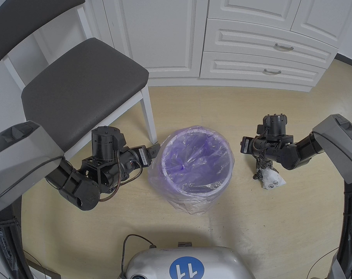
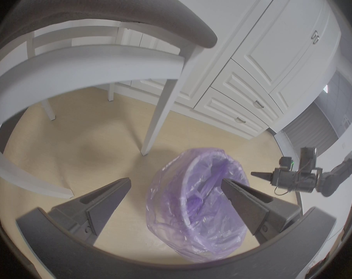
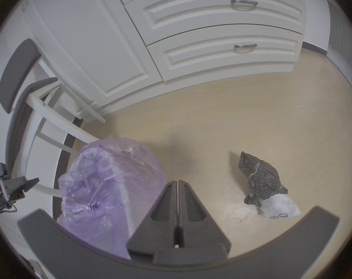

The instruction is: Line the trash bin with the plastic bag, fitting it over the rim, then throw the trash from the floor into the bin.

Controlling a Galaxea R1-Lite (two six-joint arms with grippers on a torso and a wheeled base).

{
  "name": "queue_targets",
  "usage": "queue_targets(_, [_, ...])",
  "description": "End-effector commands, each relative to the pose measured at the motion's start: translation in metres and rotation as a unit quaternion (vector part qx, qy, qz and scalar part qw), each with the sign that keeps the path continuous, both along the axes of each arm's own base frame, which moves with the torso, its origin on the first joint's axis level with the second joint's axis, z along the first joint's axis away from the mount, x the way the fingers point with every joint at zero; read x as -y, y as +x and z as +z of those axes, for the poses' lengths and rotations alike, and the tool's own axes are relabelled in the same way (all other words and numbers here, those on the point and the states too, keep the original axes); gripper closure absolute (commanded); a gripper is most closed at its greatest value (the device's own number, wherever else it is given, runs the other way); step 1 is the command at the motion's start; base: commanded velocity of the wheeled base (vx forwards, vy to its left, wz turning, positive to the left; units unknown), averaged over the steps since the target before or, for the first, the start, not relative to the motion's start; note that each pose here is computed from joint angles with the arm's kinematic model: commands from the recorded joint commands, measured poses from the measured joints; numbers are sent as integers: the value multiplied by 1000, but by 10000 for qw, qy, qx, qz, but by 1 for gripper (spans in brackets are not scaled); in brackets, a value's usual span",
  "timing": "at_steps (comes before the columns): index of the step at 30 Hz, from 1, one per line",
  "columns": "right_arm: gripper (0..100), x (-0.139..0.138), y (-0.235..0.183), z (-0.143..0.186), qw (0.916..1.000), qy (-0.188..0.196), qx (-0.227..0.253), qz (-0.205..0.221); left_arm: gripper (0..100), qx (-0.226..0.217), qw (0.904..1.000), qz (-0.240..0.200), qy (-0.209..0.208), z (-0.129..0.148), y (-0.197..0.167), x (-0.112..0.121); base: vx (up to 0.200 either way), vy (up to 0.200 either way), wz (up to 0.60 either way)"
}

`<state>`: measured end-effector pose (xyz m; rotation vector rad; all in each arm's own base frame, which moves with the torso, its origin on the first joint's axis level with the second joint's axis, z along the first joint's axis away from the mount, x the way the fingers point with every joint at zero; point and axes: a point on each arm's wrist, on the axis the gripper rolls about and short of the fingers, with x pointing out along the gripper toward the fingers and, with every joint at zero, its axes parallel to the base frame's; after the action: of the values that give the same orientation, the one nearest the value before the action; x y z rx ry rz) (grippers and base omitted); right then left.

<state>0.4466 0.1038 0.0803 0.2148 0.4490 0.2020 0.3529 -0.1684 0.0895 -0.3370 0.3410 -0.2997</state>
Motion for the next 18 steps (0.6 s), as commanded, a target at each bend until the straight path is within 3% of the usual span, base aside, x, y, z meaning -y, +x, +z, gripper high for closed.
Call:
queue_targets(1, [100, 13, -11, 18, 9998, -120, 144, -7, 0, -242, 9996, -91, 143, -22, -2, 9, 0, 0, 0])
queue_targets(5, [100, 29, -11, 9, 9991, -410, 87, -51, 0, -57, 9999, -64, 70, -17, -4, 8, 0, 0, 0])
queue_targets(6, [0, 38, -12, 6, 9979, -645, 63, -94, 0, 41, 9996, -119, 261, -15, -11, 4, 0, 0, 0])
queue_targets(12, [0, 51, -43, 25, 9953, -883, 160, -372, 0, 804, 9913, -368, 972, -6, -33, -7, 0, 0, 0])
queue_targets(18, [0, 66, -96, 38, 9890, -1359, 464, -352, 0, 1147, 9872, -397, 1036, 21, -55, -18, 0, 0, 0])
